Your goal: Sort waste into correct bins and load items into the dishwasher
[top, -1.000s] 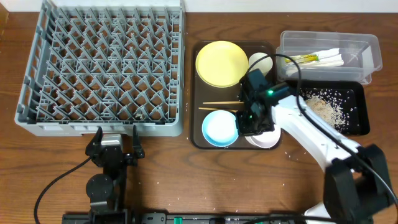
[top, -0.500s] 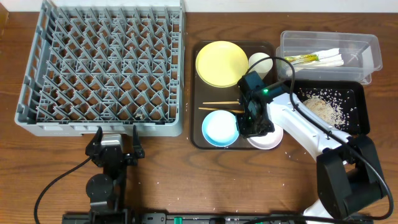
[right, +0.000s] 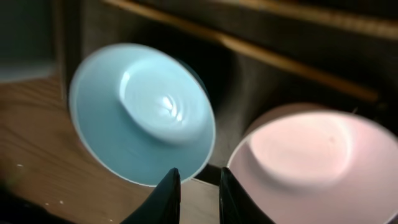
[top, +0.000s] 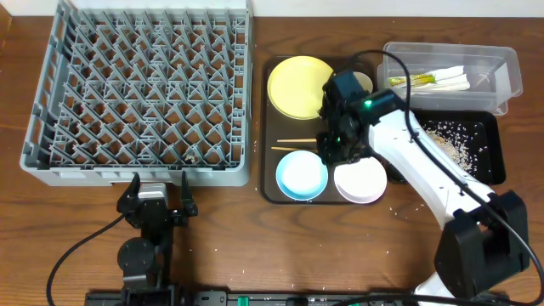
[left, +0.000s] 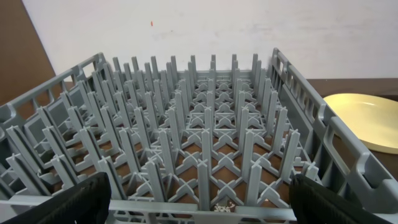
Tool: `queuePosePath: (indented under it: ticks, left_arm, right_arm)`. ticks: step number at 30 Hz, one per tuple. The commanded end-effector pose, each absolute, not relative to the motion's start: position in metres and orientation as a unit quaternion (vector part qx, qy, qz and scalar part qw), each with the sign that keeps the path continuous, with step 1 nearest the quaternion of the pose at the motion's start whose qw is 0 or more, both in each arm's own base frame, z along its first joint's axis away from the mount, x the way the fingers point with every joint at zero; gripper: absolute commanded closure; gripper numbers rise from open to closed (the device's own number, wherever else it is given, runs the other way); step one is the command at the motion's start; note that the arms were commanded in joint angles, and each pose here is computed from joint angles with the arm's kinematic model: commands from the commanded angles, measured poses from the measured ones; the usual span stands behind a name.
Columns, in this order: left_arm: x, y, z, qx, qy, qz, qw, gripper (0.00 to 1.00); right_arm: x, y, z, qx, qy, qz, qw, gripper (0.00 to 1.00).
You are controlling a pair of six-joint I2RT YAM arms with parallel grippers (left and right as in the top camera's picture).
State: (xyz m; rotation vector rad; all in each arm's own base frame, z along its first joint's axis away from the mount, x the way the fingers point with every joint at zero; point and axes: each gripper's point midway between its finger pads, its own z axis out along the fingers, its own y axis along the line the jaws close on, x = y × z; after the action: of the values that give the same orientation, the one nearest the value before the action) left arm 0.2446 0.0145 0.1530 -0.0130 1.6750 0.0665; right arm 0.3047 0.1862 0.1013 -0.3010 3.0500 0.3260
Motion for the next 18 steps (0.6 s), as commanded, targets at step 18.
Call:
queuePosePath:
  ticks: [18]
  left_arm:
    - [0.244, 0.01, 0.138, 0.003, 0.757, 0.022, 0.653, 0.07]
  right_arm:
    - [0.335, 0.195, 0.12, -0.124, 0.982, 0.108, 0.096, 0.7]
